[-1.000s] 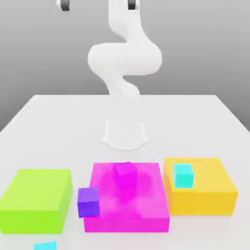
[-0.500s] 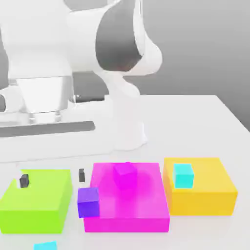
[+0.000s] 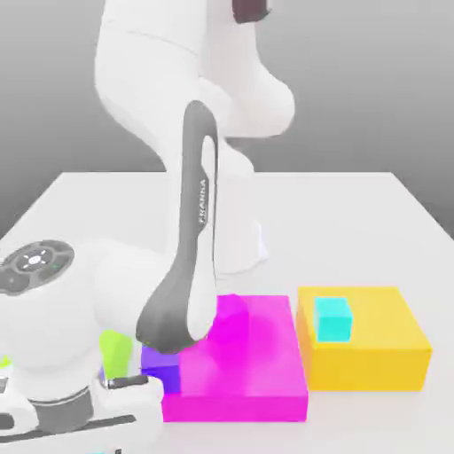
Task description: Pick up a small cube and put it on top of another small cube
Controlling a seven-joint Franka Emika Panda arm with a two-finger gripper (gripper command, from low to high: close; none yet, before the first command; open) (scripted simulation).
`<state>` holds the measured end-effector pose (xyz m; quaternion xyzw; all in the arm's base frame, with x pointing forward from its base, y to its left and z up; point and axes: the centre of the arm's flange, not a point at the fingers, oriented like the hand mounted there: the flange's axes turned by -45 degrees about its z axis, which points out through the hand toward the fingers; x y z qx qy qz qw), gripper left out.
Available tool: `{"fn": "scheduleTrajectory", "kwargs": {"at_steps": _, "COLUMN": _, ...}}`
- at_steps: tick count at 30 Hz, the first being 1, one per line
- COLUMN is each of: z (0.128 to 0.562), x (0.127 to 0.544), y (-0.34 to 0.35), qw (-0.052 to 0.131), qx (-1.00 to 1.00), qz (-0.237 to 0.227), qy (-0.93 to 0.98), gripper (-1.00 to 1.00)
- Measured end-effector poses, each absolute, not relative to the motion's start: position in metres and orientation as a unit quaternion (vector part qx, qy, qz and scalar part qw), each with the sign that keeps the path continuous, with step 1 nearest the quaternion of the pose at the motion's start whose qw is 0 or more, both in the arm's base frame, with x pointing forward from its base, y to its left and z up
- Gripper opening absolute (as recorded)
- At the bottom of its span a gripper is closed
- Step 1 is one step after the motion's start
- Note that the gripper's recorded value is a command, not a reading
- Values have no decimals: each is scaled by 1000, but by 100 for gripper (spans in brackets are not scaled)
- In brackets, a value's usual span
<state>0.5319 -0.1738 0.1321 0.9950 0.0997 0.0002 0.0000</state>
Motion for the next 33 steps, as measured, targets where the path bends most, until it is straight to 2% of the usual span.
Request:
{"fn": "scheduleTrajectory", "kwargs": {"at_steps": 4, "z": 132, "x": 532, "y": -174, "qw": 0, "qx": 995, "qz": 0, "qy": 100, "gripper": -100}}
{"fn": "scheduleTrajectory", "kwargs": {"at_steps": 9, "z": 195, "x": 528, "y": -170, "qw": 0, "qx": 995, "qz": -1, "qy": 102, "gripper": -100}}
{"fn": "scheduleTrajectory", "kwargs": {"at_steps": 16, "z": 254, "x": 487, "y": -136, "qw": 1, "qx": 992, "qz": -2, "qy": 128, "gripper": -100}}
{"fn": "scheduleTrajectory", "kwargs": {"at_steps": 23, "z": 292, "x": 436, "y": -99, "qw": -1, "qx": 987, "qz": -1, "qy": 161, "gripper": -100}}
{"fn": "scheduleTrajectory", "kwargs": {"at_steps": 25, "z": 292, "x": 424, "y": -92, "qw": -2, "qx": 986, "qz": 0, "qy": 168, "gripper": -100}}
{"fn": "scheduleTrajectory", "kwargs": {"at_steps": 29, "z": 250, "x": 421, "y": -88, "qw": -2, "qx": 985, "qz": 0, "qy": 172, "gripper": -100}}
{"fn": "scheduleTrajectory", "kwargs": {"at_steps": 30, "z": 240, "x": 420, "y": -88, "qw": -2, "qx": 985, "qz": 0, "qy": 172, "gripper": 100}}
{"fn": "scheduleTrajectory", "kwargs": {"at_steps": 33, "z": 240, "x": 420, "y": -87, "qw": -2, "qx": 985, "qz": 0, "qy": 173, "gripper": 100}}
